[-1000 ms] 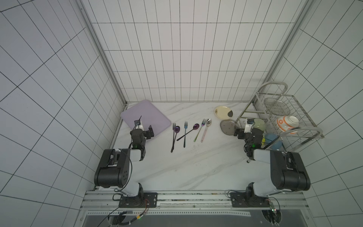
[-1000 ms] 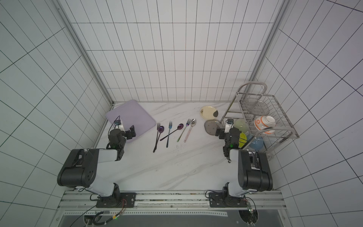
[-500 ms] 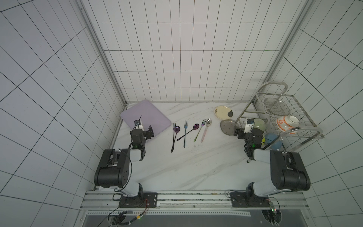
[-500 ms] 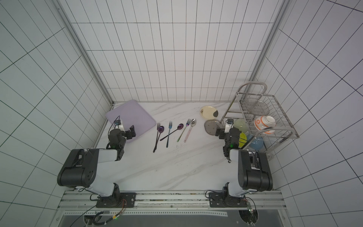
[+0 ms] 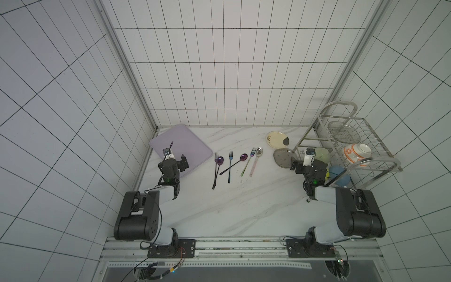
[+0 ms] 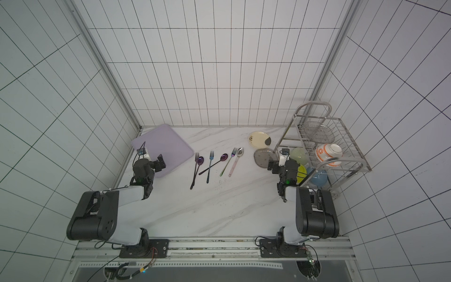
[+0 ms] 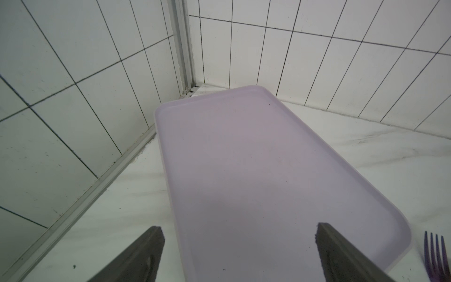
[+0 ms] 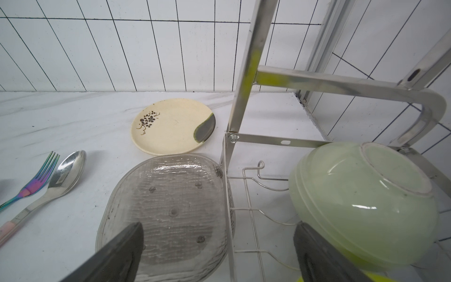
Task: Set the spoon and fork side by side
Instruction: Move the tray to the center of the board.
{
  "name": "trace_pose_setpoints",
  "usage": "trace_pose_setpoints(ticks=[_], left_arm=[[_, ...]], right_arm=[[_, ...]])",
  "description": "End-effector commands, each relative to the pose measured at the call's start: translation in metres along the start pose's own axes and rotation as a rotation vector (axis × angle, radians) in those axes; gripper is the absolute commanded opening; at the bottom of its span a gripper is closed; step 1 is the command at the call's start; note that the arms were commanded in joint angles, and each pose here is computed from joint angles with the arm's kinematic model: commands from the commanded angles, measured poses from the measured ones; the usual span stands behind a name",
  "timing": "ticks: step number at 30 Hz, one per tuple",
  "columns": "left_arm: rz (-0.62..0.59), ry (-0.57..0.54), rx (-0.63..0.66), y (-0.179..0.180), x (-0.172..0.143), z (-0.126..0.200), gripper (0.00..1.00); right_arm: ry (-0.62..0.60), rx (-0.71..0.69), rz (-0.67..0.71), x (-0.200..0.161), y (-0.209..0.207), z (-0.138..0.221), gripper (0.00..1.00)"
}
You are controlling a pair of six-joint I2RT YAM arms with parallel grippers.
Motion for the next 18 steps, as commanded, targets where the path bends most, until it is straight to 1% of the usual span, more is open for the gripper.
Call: trace_pose_setpoints(ticks=[1, 4, 7, 8, 11, 13, 15, 18], left_arm=[[0.074, 0.02, 0.084, 0.01, 0.014, 0.008, 0.98], [0.163, 0.119, 0.156, 0.019, 0.014, 0.014, 0.98], [0.259, 0.173, 0.224, 0.027, 0.019, 0.019, 0.98], [0.302, 0.184, 0.235, 0.03, 0.021, 0.02, 0.98], [0.438, 0.229, 0.2, 0.03, 0.023, 0.024, 0.98], [0.48, 0.263, 0.163, 0.023, 0.024, 0.027, 0.98], [0.497, 0.316, 0.14, 0.017, 0.023, 0.029, 0.98], [0.472, 0.415, 0.101, 0.006, 0.017, 0.028, 0.98]], right_arm=[[0.035, 0.018, 0.014, -0.013, 0.007, 0.01, 0.99], [0.029, 0.03, 0.044, -0.005, 0.013, 0.013, 0.99], [0.111, 0.059, 0.122, -0.003, 0.031, 0.014, 0.99], [0.118, 0.069, 0.137, 0.0, 0.036, 0.015, 0.99], [0.132, 0.094, 0.171, 0.003, 0.051, 0.021, 0.99], [0.165, 0.104, 0.188, 0.004, 0.057, 0.023, 0.99], [0.197, 0.094, 0.211, 0.009, 0.061, 0.025, 0.99], [0.218, 0.07, 0.225, 0.015, 0.064, 0.032, 0.99]])
Point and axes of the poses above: each gripper's point midway between its finger pads, its own z axis back along the fingers, its own y axis along the line the jaws close on, x = y × z, the point moved 3 cm from there along z, back along the fingers
